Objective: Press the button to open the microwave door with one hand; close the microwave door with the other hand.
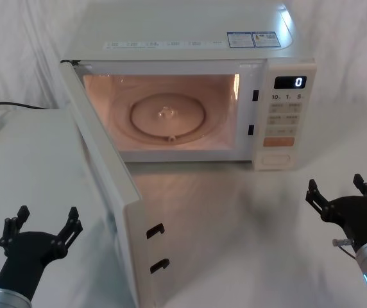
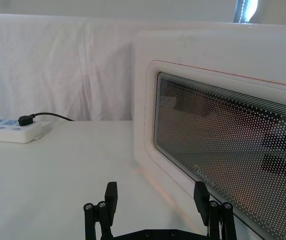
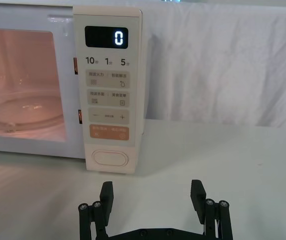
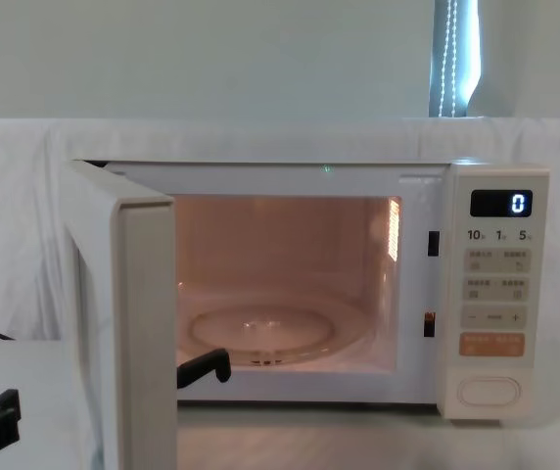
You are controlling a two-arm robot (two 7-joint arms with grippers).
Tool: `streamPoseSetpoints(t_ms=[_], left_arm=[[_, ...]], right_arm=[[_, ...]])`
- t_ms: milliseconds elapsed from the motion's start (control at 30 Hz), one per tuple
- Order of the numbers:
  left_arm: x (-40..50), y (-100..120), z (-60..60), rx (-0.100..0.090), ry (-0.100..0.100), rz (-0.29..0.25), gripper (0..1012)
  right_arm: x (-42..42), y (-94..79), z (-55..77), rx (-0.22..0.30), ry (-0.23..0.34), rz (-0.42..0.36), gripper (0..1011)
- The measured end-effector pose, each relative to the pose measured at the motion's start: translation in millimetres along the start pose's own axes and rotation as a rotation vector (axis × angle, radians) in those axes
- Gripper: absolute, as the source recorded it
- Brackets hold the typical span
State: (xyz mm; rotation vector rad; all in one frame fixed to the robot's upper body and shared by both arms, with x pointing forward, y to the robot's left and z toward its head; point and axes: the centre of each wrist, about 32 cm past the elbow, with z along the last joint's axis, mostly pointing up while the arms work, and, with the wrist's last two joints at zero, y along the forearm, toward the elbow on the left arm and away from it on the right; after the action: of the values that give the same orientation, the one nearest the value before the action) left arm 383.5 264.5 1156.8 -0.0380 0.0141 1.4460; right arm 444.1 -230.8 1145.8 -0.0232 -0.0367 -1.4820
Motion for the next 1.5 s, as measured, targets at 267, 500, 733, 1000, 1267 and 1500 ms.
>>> streamPoseSetpoints(t_ms=[267, 500, 733, 1000, 1267, 1500], left_arm=[[0.0, 0.0, 0.0, 0.0, 0.0, 0.0, 1001], [0.0, 0.0, 0.0, 0.0, 0.0, 0.0, 1001], [0.0, 0.0, 0.0, 0.0, 0.0, 0.0, 1001], [0.0, 0.0, 0.0, 0.0, 0.0, 0.0, 993], [0.0, 0.0, 0.0, 0.0, 0.0, 0.0, 803], [0.0, 0.0, 0.0, 0.0, 0.0, 0.0, 589]], right_arm=[[0.0, 0.0, 0.0, 0.0, 0.0, 0.0, 1002], [0.0, 0.0, 0.0, 0.0, 0.0, 0.0, 1002], [0.0, 0.0, 0.0, 0.0, 0.0, 0.0, 1002], [0.0, 0.0, 0.0, 0.0, 0.0, 0.0, 1002], [0.0, 0.0, 0.0, 0.0, 0.0, 0.0, 1002], [0.0, 0.0, 0.0, 0.0, 0.0, 0.0, 1002]])
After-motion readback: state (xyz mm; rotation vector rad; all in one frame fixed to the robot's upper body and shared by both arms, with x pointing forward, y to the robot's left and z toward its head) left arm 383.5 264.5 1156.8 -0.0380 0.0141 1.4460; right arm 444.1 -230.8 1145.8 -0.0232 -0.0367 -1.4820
